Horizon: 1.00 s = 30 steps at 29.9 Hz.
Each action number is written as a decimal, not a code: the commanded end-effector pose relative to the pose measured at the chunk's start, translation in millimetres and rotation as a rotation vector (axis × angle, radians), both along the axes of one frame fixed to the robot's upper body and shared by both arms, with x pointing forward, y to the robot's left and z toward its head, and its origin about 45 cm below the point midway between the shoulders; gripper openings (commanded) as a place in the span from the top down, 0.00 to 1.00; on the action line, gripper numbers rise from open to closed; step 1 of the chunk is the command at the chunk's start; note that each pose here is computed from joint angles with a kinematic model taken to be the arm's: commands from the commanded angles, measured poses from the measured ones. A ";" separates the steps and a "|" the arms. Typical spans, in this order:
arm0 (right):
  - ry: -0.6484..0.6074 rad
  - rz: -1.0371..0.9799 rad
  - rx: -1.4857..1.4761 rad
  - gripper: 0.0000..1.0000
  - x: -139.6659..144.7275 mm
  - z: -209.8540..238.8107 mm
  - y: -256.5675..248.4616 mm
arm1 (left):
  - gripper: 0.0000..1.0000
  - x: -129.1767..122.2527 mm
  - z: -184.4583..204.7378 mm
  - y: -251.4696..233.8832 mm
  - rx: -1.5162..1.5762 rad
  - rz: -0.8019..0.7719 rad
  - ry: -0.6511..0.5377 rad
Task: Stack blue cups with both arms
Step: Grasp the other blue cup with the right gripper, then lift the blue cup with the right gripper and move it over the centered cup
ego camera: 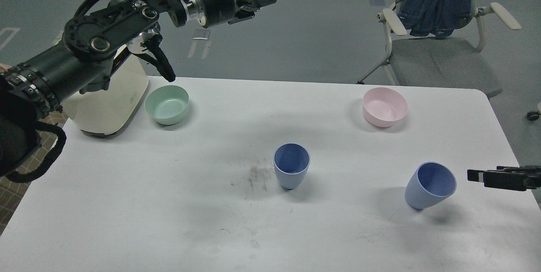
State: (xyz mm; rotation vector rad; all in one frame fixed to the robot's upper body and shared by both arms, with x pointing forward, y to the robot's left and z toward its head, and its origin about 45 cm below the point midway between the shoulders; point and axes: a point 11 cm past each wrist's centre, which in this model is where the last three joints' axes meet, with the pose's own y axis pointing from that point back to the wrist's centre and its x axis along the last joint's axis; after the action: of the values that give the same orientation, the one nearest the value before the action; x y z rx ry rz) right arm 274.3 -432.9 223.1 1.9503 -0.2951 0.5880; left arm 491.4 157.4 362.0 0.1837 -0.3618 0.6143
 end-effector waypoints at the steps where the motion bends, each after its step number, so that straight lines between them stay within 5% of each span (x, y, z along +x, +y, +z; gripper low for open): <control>1: 0.016 0.018 0.019 0.16 0.7 -12.2 10.3 | 0.04 -0.1 -0.2 -0.5 0.000 -0.001 0.000; 10: 0.052 0.032 0.045 0.49 6.0 -39.6 25.5 | 0.04 -1.3 0.3 0.5 0.000 -0.004 -0.001; 17: 0.056 0.041 0.035 0.97 7.8 -44.4 26.9 | 0.04 -1.4 -0.1 0.9 0.005 -0.004 0.000; 30: -0.047 0.034 0.009 1.00 28.2 2.0 16.1 | 0.04 -2.3 -0.7 -2.2 0.005 -0.010 0.002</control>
State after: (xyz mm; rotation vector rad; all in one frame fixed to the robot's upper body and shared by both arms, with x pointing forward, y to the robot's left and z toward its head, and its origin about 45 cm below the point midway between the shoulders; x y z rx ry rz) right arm 289.9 -418.7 202.6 1.9674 -0.2699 0.5975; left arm 489.0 154.9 361.0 0.1872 -0.3613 0.6027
